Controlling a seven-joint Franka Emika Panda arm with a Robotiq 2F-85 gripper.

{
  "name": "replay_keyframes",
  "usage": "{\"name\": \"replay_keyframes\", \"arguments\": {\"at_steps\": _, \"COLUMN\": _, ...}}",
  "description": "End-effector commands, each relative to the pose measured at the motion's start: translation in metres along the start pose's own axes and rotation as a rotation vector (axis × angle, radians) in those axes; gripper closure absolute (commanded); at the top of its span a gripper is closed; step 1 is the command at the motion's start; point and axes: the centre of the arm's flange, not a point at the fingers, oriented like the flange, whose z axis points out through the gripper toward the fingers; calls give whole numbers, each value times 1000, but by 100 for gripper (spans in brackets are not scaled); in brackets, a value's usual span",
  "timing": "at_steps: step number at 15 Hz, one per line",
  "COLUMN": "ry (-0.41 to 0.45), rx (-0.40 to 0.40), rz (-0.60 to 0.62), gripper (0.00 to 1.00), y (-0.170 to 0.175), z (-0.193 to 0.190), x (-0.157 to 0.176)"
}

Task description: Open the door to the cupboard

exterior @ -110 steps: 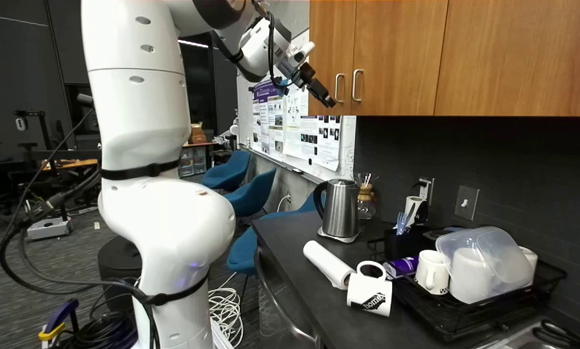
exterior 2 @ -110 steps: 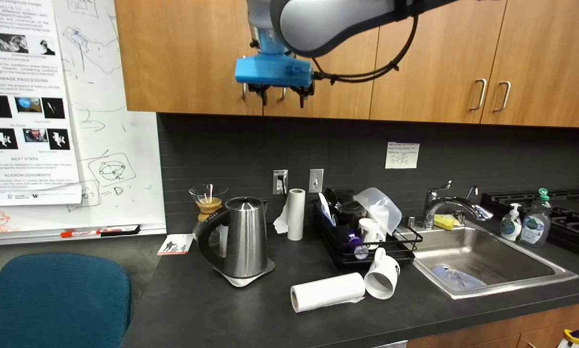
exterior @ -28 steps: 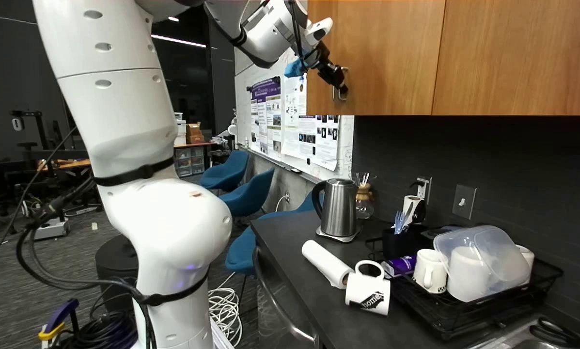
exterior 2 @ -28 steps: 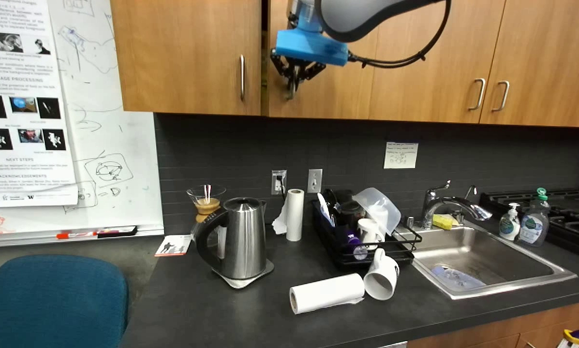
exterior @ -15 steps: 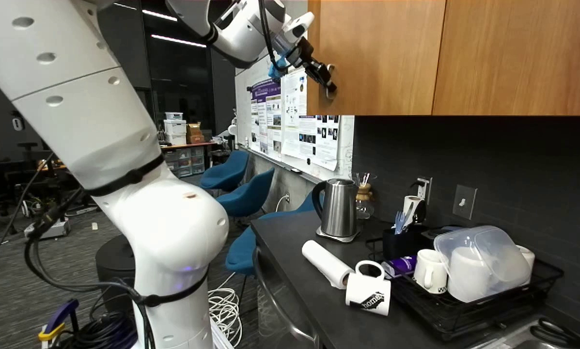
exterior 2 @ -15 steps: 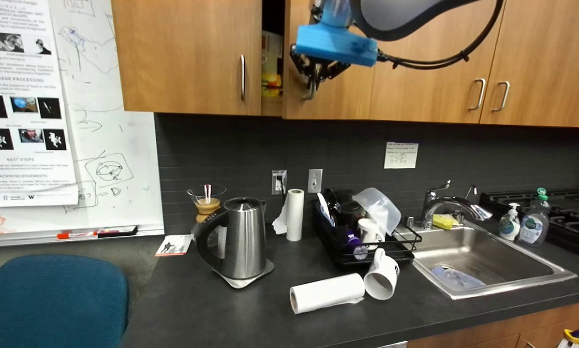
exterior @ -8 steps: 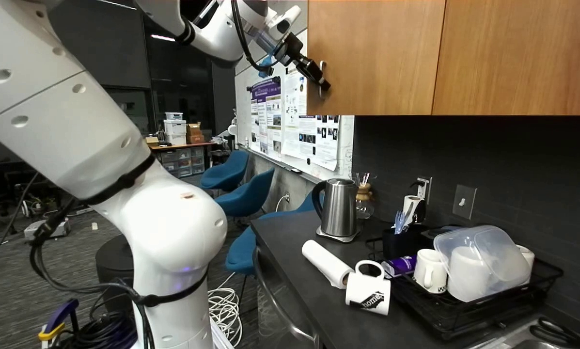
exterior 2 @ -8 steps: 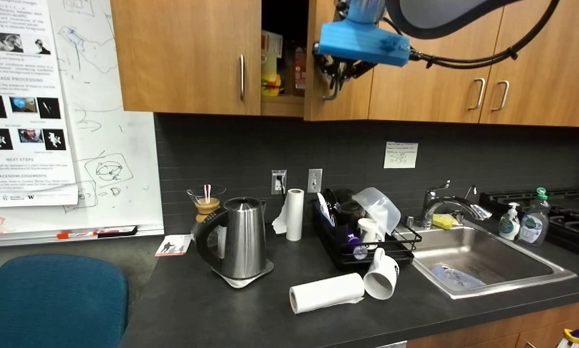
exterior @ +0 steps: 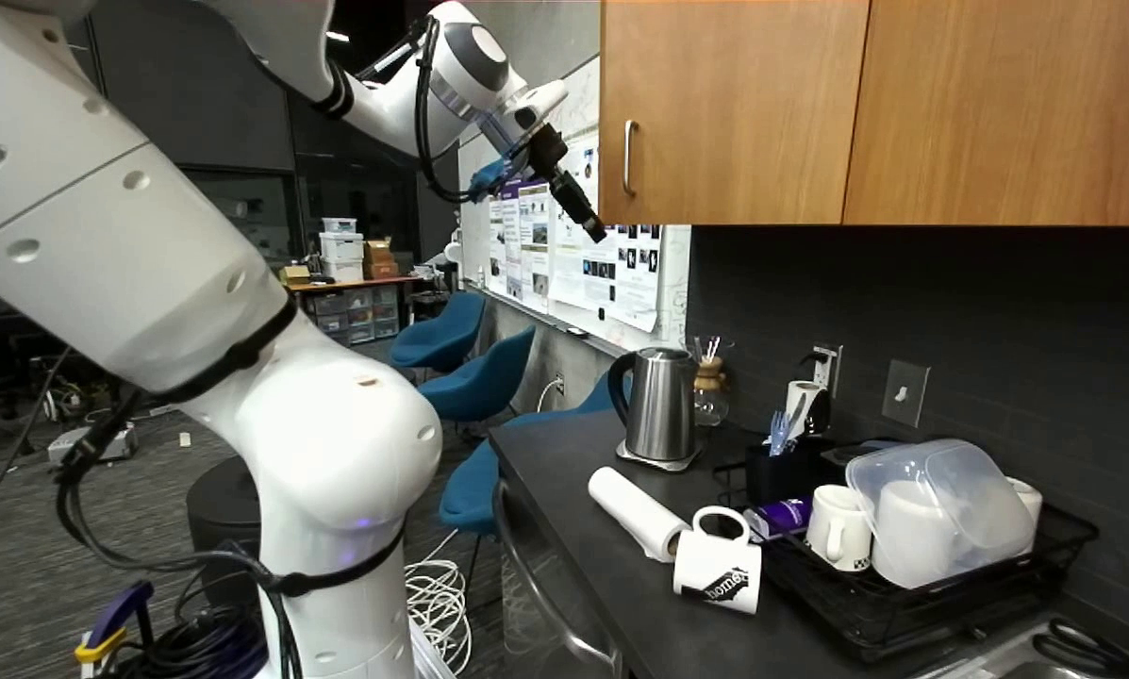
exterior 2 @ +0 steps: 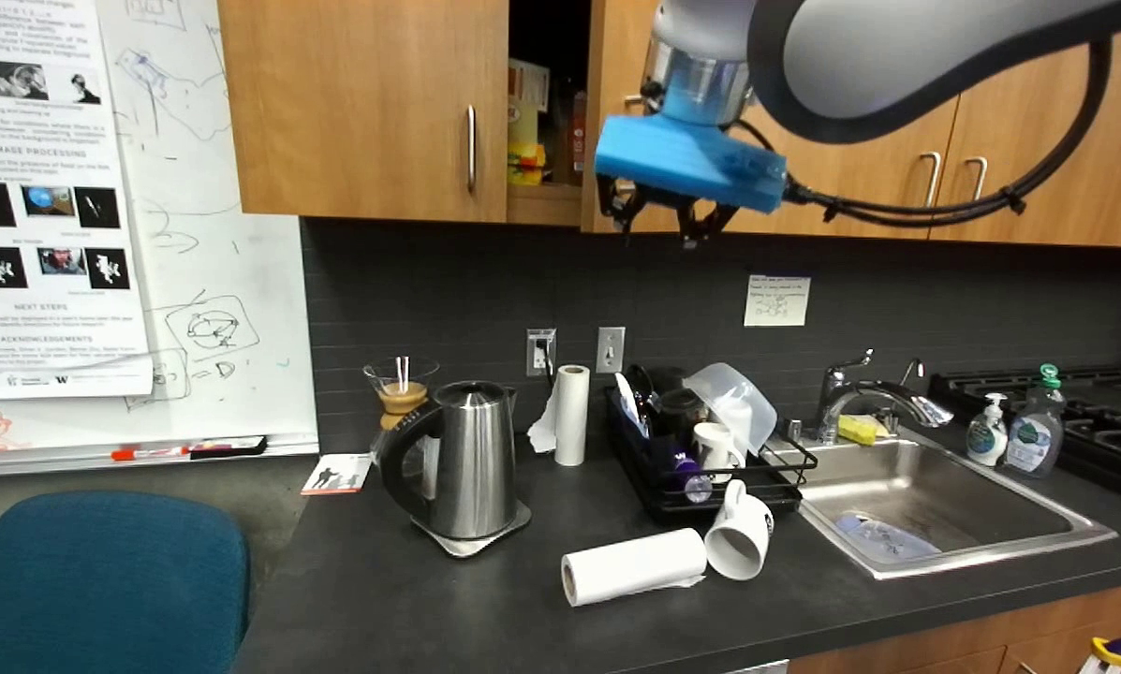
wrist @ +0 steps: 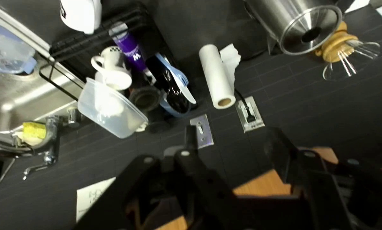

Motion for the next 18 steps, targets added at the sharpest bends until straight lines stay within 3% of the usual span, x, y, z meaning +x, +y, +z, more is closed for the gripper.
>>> {"name": "replay_keyframes", "arguments": {"at_steps": 1, "ry": -67, "rx": -30, "rz": 53, "gripper": 11, "y": 8, "z": 20, "x": -26}}
{"name": "replay_keyframes", "arguments": {"at_steps": 2, "ry": -79, "rx": -36, "rz": 60, "gripper": 3, "y": 10, "z": 24, "x": -29}}
{"name": "replay_keyframes", "arguments": {"at_steps": 4, "ry": -110, "rx": -43, "rz": 71, "gripper": 0, "y": 12, "z": 29, "x": -33}}
{"name": "replay_keyframes", "arguments": {"at_steps": 11, "ry": -283, "rx": -72, "rz": 133, "gripper": 0, "y": 23, "z": 44, "x": -44}}
{"name": "replay_keyframes", "arguments": {"at_steps": 18, "ry": -446, "rx": -162, "rz": 228, "gripper": 0, "y": 51, "z": 68, "x": -61}}
